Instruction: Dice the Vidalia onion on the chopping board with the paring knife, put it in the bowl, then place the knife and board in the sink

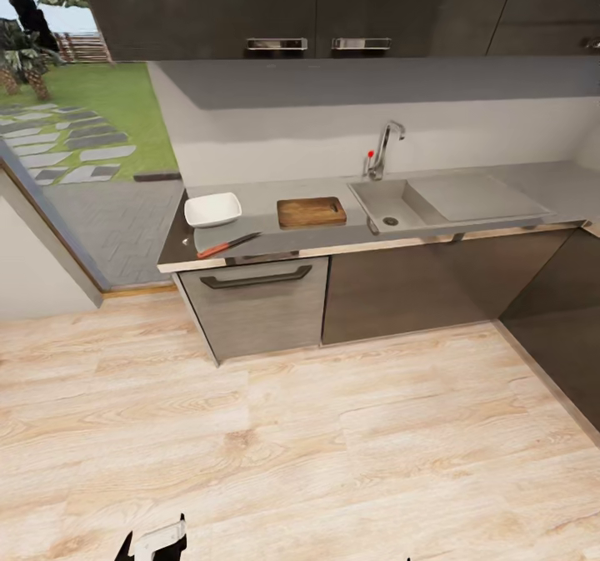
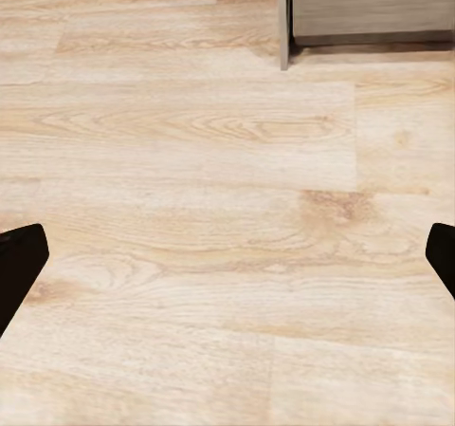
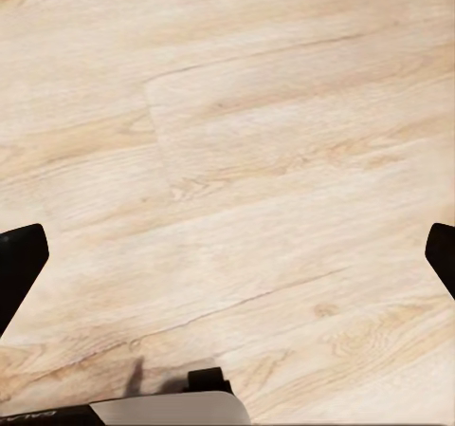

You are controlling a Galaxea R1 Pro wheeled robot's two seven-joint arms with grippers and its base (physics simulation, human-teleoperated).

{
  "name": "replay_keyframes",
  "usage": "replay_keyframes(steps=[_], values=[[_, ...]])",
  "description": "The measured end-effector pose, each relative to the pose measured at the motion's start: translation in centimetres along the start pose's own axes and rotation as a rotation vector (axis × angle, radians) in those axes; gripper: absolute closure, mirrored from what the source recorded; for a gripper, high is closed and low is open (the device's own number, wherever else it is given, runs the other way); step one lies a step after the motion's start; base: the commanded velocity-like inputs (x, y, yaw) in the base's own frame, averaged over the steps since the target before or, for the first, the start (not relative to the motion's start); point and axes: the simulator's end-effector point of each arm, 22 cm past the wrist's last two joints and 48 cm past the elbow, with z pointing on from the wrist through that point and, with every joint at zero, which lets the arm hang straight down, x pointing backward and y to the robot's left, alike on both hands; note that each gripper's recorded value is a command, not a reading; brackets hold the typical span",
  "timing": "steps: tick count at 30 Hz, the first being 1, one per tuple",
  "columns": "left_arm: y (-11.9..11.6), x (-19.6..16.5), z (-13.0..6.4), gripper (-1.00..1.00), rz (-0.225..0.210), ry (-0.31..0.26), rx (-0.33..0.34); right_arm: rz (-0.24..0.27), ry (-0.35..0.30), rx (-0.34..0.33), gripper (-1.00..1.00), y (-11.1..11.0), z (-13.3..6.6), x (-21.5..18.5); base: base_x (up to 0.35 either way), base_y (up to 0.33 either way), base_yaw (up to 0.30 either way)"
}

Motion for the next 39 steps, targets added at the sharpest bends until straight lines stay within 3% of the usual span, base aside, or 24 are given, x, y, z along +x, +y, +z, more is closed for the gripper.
replay_keyframes(steps=[31, 39], values=[[0.1, -1.8, 0.2, -1.00, -0.010, -0.038, -0.001, 0.001, -0.026, -0.002, -1.00, 0.1, -0.1, -0.9, 0.000, 0.000, 0.000], [-0.1, -2.4, 0.2, -1.00, -0.015, -0.049, 0.002, 0.011, -0.072, 0.001, -1.00, -0.1, -0.2, -1.9, 0.000, 0.000, 0.000]])
